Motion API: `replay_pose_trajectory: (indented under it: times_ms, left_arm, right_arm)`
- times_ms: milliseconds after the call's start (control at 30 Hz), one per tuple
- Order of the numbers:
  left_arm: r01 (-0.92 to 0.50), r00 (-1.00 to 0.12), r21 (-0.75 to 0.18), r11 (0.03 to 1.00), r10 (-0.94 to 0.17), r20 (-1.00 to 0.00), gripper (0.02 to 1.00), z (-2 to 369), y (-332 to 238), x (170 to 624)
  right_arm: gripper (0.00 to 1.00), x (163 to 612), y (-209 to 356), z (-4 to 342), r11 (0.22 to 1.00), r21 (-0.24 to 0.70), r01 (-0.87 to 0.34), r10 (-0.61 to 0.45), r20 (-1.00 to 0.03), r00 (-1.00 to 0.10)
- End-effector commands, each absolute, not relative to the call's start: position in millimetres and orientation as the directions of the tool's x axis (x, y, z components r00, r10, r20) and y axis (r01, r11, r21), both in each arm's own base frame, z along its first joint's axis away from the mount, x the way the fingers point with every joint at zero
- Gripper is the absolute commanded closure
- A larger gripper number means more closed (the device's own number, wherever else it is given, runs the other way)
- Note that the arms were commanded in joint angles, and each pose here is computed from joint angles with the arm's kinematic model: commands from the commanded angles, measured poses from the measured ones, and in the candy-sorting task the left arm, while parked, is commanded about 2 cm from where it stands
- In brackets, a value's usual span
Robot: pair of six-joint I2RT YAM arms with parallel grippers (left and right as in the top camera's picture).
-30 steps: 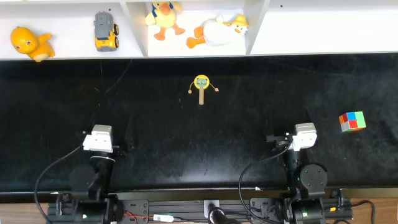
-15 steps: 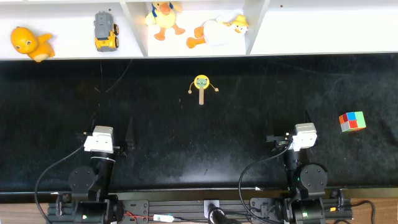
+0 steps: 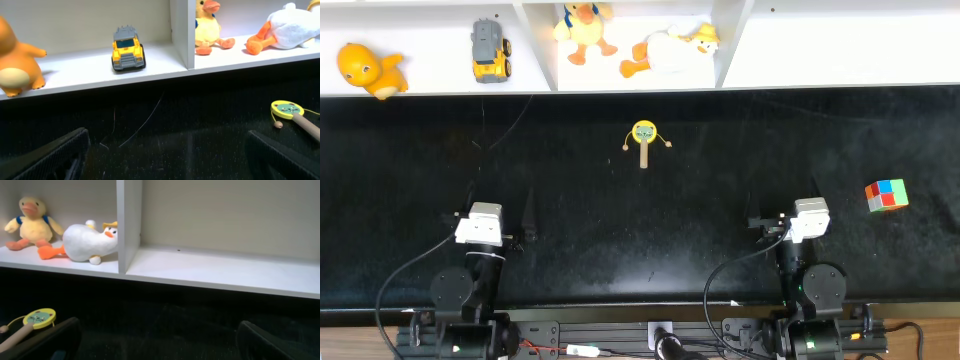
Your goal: Store Toys
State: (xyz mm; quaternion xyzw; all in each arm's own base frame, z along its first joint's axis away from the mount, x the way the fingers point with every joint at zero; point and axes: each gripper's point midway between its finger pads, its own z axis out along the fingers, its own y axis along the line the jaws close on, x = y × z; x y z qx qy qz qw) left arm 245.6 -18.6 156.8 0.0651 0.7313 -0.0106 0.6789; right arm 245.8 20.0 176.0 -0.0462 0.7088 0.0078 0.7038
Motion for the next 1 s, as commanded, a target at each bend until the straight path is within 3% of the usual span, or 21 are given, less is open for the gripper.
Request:
replay_pose_trajectory:
  times_ms: [33, 100, 300, 333, 467, 567, 667, 867, 1000]
  left_arm:
    - [0.124, -0.063, 0.064, 0.990, 0.072, -0.995, 0.020, 158.0, -21.3, 244.7]
    - [0.124, -0.063, 0.064, 0.990, 0.072, -0.995, 0.020, 158.0, -21.3, 244.7]
    - [0.124, -0.063, 0.064, 0.990, 0.072, -0.995, 0.020, 158.0, -21.3, 244.7]
    - [0.124, -0.063, 0.064, 0.990, 0.072, -0.995, 0.020, 158.0, -21.4, 244.7]
    - [0.124, -0.063, 0.064, 0.990, 0.072, -0.995, 0.023, 158.0, -21.3, 244.7]
    - [0.124, -0.062, 0.064, 0.990, 0.072, -0.995, 0.023, 158.1, -21.3, 244.7]
    - [0.124, -0.062, 0.064, 0.990, 0.072, -0.995, 0.020, 158.1, -21.3, 244.7]
    - [0.124, -0.062, 0.064, 0.990, 0.072, -0.995, 0.025, 158.1, -21.3, 244.7]
    - [0.124, -0.063, 0.064, 0.990, 0.072, -0.995, 0.020, 158.0, -21.3, 244.7]
  right_arm:
    - [0.005, 247.3, 4.3, 175.9, 0.996, -0.086, 0.015, -0.086, -0.996, -0.003]
    - [0.005, 251.0, -2.7, 182.7, 0.995, 0.072, 0.068, 0.075, -0.996, -0.038]
    - [0.005, 282.0, 11.6, 197.0, 0.970, 0.185, 0.159, 0.231, -0.909, -0.347]
    - [0.007, 292.5, 20.1, 197.0, 0.959, 0.205, 0.197, 0.274, -0.850, -0.451]
    - [0.005, 305.1, 45.5, 190.8, 0.955, 0.175, 0.240, 0.291, -0.708, -0.643]
    - [0.005, 317.1, 89.1, 179.2, 0.977, 0.111, 0.181, 0.211, -0.603, -0.769]
    - [0.005, 329.2, 138.1, 159.6, 0.984, 0.108, 0.139, 0.176, -0.546, -0.819]
    - [0.007, 334.4, 192.0, 115.0, 0.947, 0.156, 0.281, 0.321, -0.434, -0.842]
    - [0.003, 346.2, 227.1, 90.9, 0.964, 0.137, 0.227, 0.264, -0.437, -0.860]
